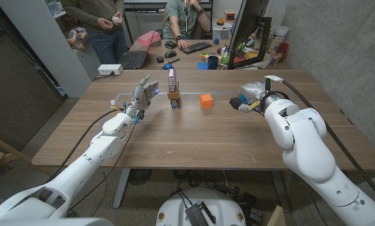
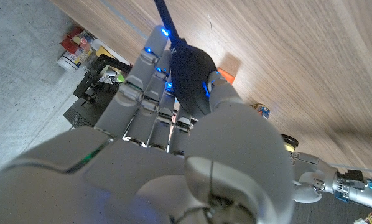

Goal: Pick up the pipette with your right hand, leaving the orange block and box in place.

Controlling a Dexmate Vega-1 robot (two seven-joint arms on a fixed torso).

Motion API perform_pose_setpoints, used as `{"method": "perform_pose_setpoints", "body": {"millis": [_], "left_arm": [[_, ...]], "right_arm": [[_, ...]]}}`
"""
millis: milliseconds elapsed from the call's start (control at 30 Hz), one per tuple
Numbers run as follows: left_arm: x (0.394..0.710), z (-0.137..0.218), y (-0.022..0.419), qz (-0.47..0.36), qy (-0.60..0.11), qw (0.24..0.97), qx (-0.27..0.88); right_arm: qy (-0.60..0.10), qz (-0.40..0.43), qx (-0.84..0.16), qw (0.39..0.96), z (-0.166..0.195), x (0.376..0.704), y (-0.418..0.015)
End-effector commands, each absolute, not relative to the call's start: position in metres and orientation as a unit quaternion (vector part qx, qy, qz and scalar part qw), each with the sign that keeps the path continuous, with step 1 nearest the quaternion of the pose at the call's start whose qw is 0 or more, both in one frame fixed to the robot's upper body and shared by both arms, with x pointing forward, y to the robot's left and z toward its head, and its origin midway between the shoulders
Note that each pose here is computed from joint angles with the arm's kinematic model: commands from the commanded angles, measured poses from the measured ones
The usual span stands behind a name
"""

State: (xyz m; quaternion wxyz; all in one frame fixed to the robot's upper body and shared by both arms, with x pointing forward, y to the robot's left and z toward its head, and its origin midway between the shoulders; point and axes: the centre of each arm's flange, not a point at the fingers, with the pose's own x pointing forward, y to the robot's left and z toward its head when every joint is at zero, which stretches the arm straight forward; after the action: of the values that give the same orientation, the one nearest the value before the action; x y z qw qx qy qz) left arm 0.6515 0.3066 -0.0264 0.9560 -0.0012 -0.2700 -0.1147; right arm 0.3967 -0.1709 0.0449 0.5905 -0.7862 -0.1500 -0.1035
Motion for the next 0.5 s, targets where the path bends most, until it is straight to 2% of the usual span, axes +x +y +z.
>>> {"method": "perform_pose_setpoints", "body": {"millis": [33, 500], "left_arm": [[0.6483, -0.0237, 0.3098, -0.108, -0.272, 0.956, -0.003], [0.6482, -0.0231, 0.31, -0.108, -0.274, 0.956, -0.006]], "right_arm": [[-0.149, -0.107, -0.787, 0.589, 0.0715, 0.3765, -0.1698], [-0.142, -0.104, -0.788, 0.589, 0.0726, 0.3776, -0.1691]]}}
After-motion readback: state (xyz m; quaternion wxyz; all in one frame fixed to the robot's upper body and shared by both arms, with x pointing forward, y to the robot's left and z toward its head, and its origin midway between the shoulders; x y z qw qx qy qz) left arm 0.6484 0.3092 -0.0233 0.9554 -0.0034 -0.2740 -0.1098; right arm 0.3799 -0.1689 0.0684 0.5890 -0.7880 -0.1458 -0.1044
